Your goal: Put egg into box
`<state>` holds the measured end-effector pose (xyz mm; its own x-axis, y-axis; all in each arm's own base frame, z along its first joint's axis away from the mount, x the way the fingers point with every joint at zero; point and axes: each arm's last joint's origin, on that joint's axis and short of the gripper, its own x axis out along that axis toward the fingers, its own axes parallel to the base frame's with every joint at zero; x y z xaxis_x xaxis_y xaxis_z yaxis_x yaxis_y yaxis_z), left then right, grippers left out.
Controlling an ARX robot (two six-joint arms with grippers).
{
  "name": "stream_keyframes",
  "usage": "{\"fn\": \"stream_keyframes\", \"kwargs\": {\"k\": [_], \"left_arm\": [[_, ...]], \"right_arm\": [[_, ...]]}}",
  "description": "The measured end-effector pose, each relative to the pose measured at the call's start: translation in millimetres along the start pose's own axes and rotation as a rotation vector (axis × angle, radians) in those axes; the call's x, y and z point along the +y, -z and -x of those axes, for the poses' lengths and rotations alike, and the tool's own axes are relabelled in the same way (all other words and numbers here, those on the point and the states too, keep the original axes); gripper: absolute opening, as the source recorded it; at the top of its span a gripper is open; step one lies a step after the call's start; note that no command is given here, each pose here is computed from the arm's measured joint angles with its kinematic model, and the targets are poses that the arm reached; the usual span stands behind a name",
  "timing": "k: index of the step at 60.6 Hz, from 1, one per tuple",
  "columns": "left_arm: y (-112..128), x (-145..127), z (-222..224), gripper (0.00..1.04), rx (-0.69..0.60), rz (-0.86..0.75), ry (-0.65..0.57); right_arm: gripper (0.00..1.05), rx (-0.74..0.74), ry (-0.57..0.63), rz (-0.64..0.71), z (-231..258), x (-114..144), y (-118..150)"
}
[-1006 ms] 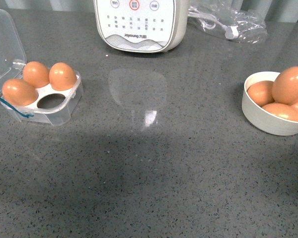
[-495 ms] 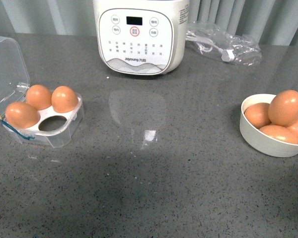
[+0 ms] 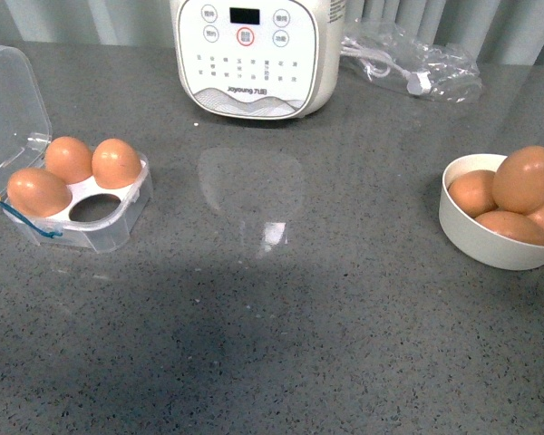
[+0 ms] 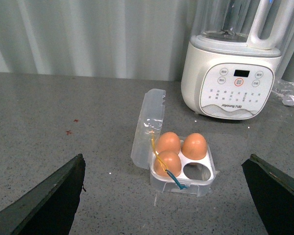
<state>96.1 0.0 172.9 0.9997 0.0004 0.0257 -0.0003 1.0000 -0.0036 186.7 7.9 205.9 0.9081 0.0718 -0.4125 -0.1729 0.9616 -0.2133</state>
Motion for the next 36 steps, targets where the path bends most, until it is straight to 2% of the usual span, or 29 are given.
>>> {"fn": "stream_keyframes", "kwargs": {"k": [8,17,36], "left_arm": [[0,0,0,0.98,0.0,0.0,0.0],[0,0,0,0.98,0.0,0.0,0.0],[0,0,0,0.98,0.0,0.0,0.0]], "right_arm": [[0.97,0.159,-0.081,-0.059,-36,-6,-20],[0.97,0.253,-0.113,-0.065,-70,-9,-36],[0.97,0.387,-0.192,-0.07,-115,2,-43]]}}
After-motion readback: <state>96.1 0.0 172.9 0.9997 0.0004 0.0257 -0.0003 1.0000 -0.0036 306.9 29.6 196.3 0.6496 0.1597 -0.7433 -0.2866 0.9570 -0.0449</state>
